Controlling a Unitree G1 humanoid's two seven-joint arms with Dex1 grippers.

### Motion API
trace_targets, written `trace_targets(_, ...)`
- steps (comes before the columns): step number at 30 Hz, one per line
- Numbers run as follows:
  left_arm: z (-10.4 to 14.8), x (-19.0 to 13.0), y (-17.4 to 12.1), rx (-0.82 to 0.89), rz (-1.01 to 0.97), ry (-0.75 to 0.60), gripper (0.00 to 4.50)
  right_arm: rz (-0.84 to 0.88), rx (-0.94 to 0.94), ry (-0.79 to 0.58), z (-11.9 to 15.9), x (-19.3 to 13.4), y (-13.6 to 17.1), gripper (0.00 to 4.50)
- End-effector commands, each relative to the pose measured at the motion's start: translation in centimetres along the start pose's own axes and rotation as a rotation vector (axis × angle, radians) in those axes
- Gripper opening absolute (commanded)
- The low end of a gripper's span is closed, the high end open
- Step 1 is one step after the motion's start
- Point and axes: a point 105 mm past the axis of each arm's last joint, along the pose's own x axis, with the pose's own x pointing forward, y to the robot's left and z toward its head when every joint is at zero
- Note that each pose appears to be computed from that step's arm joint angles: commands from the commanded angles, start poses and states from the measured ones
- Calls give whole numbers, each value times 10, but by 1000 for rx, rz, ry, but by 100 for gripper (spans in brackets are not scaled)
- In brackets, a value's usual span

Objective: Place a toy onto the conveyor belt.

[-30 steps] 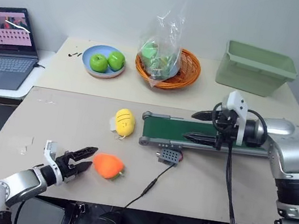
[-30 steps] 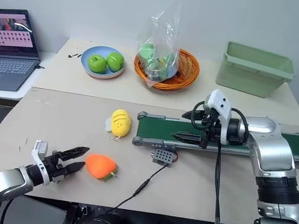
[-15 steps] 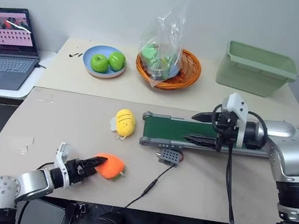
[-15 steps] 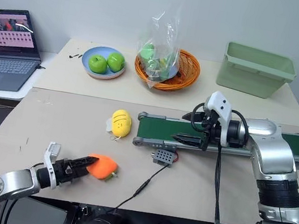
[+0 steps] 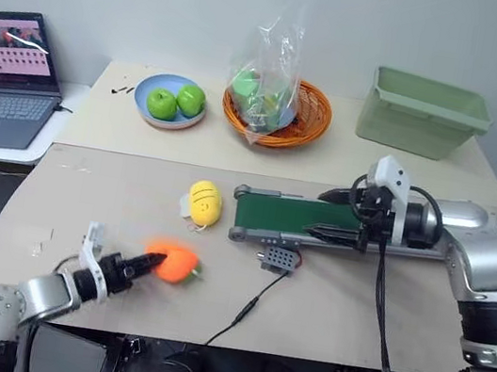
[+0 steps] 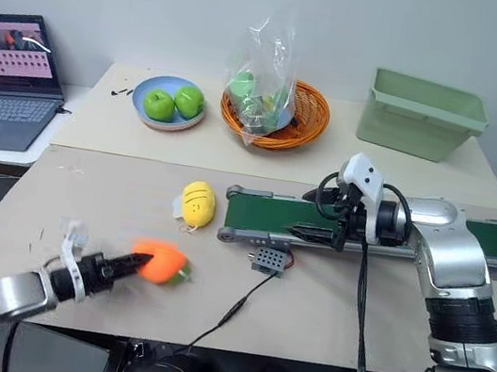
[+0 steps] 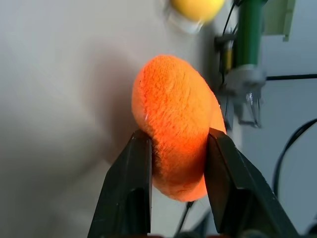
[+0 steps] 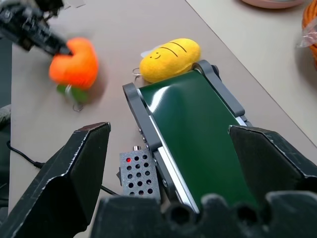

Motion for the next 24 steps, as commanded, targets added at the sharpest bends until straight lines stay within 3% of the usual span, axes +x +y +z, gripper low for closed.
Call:
trace_targets(1,47,4,-48,303,-65,-142,149,0,-64,-26,15,-1,-3,450)
trace_targets(5,63,20,-98,754,-78,-200,149,8,-70,-27,16,2,-4,450)
trace_targets(7,55,31,-102,991,-34,-160,149,9,-71,-27,16,3,-5,450)
trace_targets(14,35,51,-101,1576,-19,-112,149,-3,-73,-24,14,2,-7,450)
trace_targets(16,33,54,-106,1919,-18,-126,149,-5,-71,-22,13,1,-6,450)
trace_targets(18,31,57,-116,2154,-60,-177,149,-4,-70,-16,12,1,-6,450)
trace_targets(24,34,63,-145,2485,-141,-381,149,-18,-72,-12,12,-3,-7,450)
